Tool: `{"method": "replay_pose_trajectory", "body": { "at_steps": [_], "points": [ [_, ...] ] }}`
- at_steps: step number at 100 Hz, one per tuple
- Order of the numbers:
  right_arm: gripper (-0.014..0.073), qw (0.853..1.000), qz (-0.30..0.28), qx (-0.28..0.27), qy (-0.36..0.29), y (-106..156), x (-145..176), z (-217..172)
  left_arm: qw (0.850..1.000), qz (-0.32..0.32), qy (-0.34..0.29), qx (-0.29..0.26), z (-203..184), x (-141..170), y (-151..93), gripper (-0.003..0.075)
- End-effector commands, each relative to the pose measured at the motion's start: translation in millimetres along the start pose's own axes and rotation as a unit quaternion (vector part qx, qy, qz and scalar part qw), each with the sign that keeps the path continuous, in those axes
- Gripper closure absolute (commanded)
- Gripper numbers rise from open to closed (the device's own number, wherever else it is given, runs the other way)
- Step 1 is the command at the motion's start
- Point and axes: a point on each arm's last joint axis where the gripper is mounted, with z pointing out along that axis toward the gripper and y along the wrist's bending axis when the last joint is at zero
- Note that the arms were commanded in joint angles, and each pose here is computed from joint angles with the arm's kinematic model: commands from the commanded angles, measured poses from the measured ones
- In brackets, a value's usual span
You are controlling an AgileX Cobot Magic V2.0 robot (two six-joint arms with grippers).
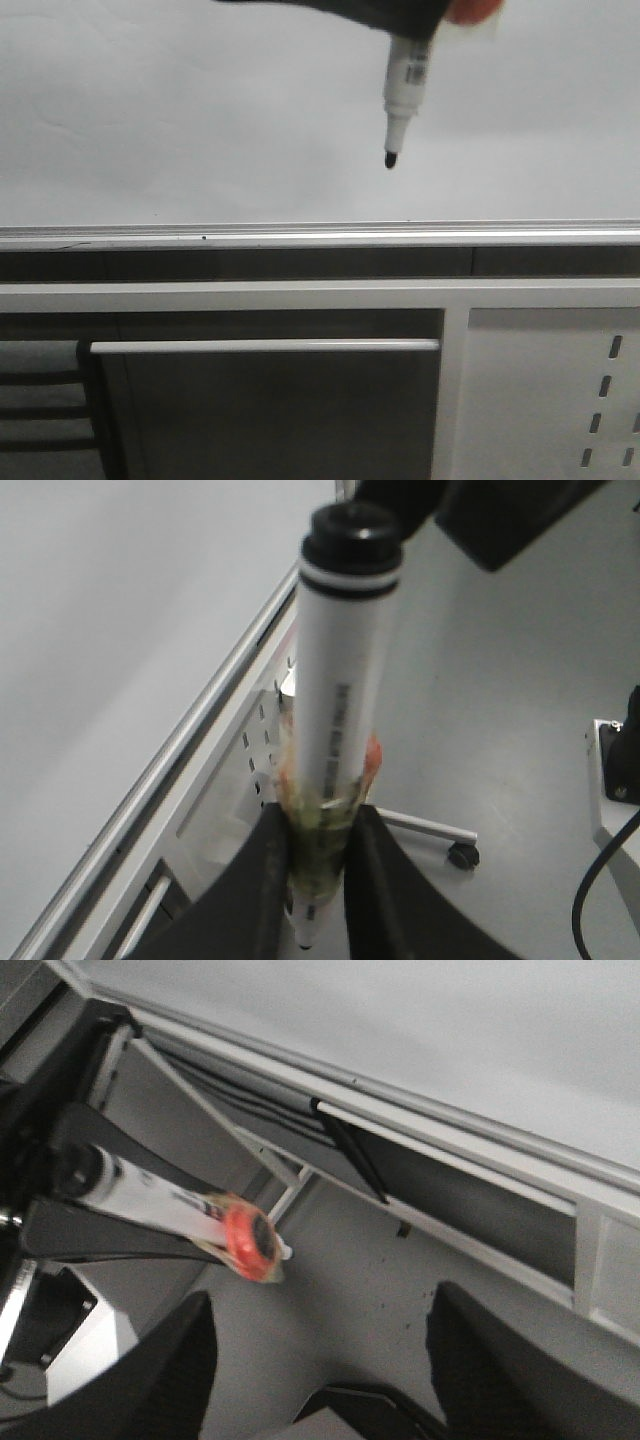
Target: Write number 1 on whiteboard
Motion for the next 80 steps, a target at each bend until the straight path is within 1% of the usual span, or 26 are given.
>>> {"method": "replay_pose_trajectory", "body": {
  "at_steps": [1, 13, 35, 58, 63, 72, 73, 74, 80],
  "points": [
    [0.0179, 0.999, -0.012, -0.038, -0.001, 4.9, -22.2, -0.6, 1.0, -0.008, -0.013, -0.006, 3.9, -8.4, -1.2, 0.0741],
    [0.0179, 0.997, -0.023, -0.07, 0.032, 6.4, -33.7, 9.0, 1.0, -0.011, 0.004, 0.002, 15.2, -1.9, -2.3, 0.0741],
    [0.0179, 0.992, -0.036, -0.093, 0.073, 6.3, -38.8, 31.9, 1.0, -0.011, 0.01, 0.002, 18.8, 0.6, -1.6, 0.0741],
    [0.0188, 0.99, -0.04, -0.106, 0.084, 8.7, -40.1, 46.3, 1.0, -0.009, 0.009, -0.008, 19.2, 0.5, 0.2, 0.0741],
    [0.023, 0.99, -0.04, -0.106, 0.086, 8.1, -40.3, 49.0, 1.0, -0.009, 0.009, -0.008, 19.2, 0.5, 0.2, 0.0741],
    [0.0363, 0.99, -0.039, -0.105, 0.091, 6.2, -40.7, 54.0, 1.0, -0.009, 0.009, -0.008, 19.2, 0.5, 0.2, 0.0741],
    [0.0363, 0.989, -0.038, -0.105, 0.091, 5.8, -40.7, 54.7, 1.0, -0.008, 0.009, -0.008, 19.2, 0.6, 0.2, 0.0741],
    [0.039, 0.989, -0.038, -0.105, 0.091, 5.8, -40.7, 54.7, 1.0, -0.008, 0.009, -0.008, 19.2, 0.6, 0.2, 0.0741],
    [0.0457, 0.989, -0.035, -0.105, 0.094, 4.0, -40.9, 57.3, 1.0, -0.004, 0.01, -0.008, 19.2, 0.8, 0.3, 0.0741]
  ]
}}
